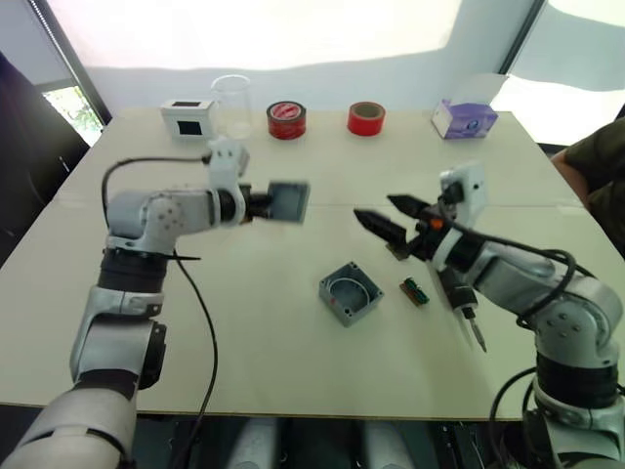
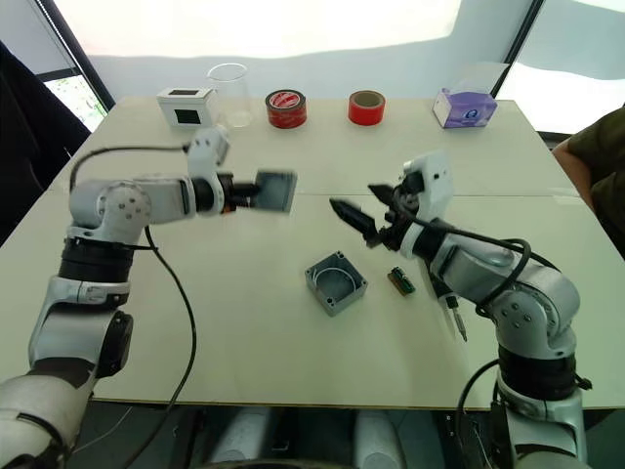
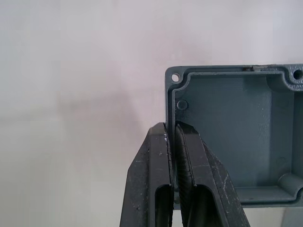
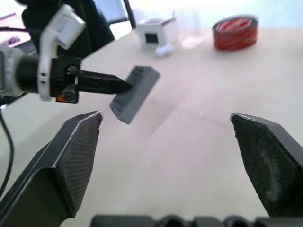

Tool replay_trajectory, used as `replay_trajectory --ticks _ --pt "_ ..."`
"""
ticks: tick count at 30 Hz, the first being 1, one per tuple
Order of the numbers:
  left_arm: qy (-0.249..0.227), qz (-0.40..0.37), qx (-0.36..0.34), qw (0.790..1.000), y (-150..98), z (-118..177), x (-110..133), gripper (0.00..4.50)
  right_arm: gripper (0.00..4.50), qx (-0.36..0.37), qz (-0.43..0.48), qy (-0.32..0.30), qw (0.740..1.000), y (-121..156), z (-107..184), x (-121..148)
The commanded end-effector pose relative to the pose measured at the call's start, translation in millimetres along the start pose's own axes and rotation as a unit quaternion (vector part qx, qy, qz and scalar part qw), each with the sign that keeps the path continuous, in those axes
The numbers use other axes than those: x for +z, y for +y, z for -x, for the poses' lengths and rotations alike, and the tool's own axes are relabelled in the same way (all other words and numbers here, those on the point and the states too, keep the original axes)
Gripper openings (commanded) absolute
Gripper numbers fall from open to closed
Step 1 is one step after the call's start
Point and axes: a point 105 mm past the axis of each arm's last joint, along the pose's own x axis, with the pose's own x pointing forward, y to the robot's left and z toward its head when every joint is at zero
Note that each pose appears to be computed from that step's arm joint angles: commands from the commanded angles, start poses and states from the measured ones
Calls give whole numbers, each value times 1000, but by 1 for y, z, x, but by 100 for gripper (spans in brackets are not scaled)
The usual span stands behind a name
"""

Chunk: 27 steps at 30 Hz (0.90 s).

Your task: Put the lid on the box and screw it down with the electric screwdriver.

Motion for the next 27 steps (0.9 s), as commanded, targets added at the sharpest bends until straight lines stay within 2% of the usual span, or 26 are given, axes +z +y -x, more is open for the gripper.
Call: replay_trajectory --ticks 1,4,8,22,25,27 --pt "-103 -33 -36 993 -19 -2 31 4 450 -7 -28 -37 999 -7 -17 17" --pt "-169 -76 -50 981 -39 -8 43 4 450 24 -59 -28 998 -3 -34 22" --pt "-202 -124 -84 968 -66 -13 43 4 450 53 -62 -5 997 2 -41 29" --pt "-221 -130 -106 961 -78 -11 43 4 450 44 -91 -1 995 -7 -40 36" --pt "-224 -128 -112 960 -81 -10 45 0 388 38 -99 -4 994 -8 -40 36" --pt "-223 -130 -114 960 -82 -10 45 0 316 36 -103 -6 994 -7 -40 35"
